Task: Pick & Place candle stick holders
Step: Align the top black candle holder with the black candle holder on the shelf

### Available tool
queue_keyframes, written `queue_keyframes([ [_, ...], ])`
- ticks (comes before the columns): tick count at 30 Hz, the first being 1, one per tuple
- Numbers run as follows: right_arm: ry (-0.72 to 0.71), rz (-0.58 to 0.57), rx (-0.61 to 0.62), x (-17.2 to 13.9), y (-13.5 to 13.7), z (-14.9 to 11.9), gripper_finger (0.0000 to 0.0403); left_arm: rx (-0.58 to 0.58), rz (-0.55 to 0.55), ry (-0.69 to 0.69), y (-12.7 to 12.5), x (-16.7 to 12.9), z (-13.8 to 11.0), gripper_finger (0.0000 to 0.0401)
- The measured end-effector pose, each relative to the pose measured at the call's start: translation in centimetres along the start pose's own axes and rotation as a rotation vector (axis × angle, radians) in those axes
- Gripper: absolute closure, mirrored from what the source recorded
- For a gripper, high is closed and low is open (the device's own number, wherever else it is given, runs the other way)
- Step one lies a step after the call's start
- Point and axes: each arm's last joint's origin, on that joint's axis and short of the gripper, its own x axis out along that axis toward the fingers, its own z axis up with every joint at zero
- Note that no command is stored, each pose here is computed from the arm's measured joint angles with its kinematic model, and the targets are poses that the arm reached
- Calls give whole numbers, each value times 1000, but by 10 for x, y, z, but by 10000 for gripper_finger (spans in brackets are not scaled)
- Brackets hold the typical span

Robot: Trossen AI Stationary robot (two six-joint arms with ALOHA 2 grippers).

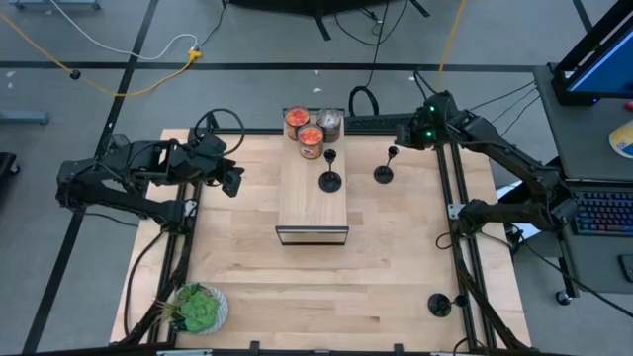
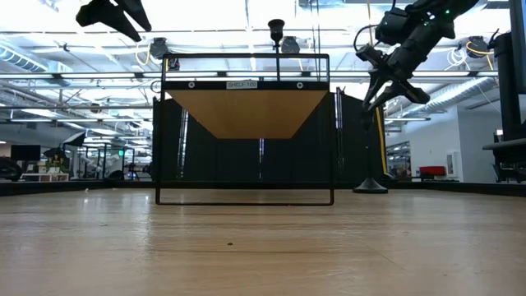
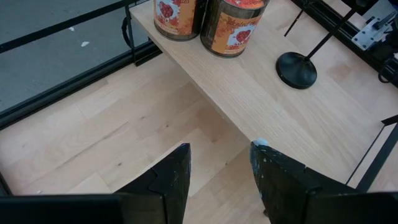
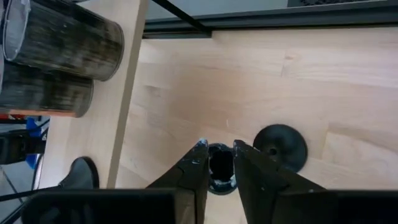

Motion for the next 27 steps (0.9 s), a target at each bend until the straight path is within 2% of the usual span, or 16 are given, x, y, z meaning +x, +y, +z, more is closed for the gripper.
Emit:
queue_keyframes([
  [14, 48, -39, 18, -1, -4, -5, 332, 0, 1, 0, 0, 0, 0, 229],
  [27, 87, -70, 11, 12, -8, -3, 332, 0, 1, 0, 0, 0, 0, 229],
])
